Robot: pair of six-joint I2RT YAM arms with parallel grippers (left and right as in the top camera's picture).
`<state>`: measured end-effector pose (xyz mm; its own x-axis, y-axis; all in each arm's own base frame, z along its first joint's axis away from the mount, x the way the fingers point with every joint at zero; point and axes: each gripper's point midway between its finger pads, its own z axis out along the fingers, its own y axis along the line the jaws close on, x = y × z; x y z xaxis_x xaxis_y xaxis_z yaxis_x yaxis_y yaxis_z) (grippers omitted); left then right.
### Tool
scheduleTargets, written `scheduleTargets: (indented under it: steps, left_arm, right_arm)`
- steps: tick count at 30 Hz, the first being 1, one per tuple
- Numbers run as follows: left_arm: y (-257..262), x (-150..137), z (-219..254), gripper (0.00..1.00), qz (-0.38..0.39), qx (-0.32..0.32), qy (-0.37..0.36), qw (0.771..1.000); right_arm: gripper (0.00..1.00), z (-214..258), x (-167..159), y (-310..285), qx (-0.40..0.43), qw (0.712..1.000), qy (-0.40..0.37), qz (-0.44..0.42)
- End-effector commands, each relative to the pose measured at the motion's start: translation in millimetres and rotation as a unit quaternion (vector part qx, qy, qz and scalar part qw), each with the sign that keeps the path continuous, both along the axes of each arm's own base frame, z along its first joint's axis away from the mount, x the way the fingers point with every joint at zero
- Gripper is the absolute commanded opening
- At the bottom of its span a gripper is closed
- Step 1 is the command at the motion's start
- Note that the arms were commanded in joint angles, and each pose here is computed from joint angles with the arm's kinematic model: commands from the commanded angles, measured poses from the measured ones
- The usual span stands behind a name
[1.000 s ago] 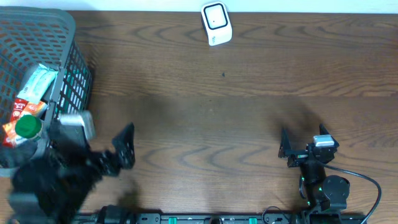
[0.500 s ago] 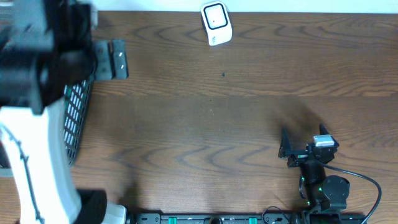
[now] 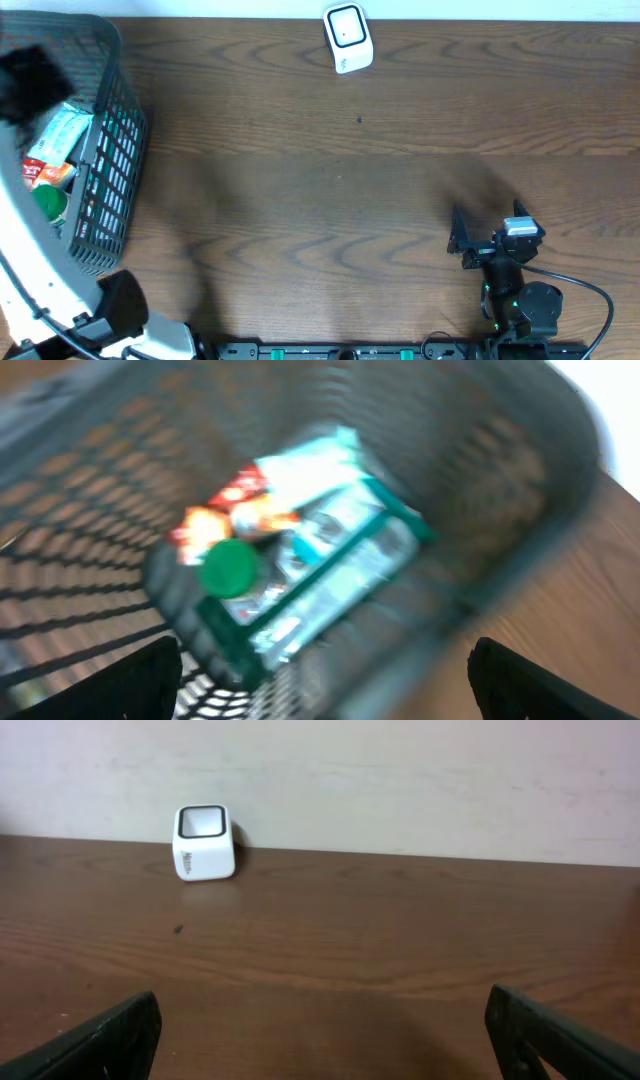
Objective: Scan the item barcode
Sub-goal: 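Move the left gripper up and over into the grey basket, then lower the left gripper onto the green-lidded Knorr jar in the basket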
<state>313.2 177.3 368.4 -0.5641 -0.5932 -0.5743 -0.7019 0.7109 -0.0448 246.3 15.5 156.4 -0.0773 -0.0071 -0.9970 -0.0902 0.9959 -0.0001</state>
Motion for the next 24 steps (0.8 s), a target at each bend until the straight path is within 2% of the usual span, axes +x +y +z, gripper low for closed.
scheduleTargets:
  steps: [1,7,11,18,24]
  left_arm:
    - [39,-29,-9,0.93,0.079,-0.005,0.012,0.997]
    - [84,-41,-59,0.93,0.137,-0.039,0.055,0.988]
    - [94,-40,-103,0.99,0.145,-0.080,0.098,0.981]
    - [103,-28,-181,0.98,0.097,-0.119,0.193,0.969]
    - [102,-12,-215,0.98,0.053,-0.154,0.208,0.964]
  right_arm:
    - [0.99,-1,0,-2,0.007,1.000,0.003,-0.005]
    - [0.99,-1,0,-2,0.007,1.000,0.002,-0.005]
    - [0.99,-1,0,-2,0.007,1.000,0.003,-0.005]
    - [0.99,-1,0,-2,0.007,1.000,0.003,-0.005]
    - [0.99,-1,0,-2,0.007,1.000,0.002,-0.005]
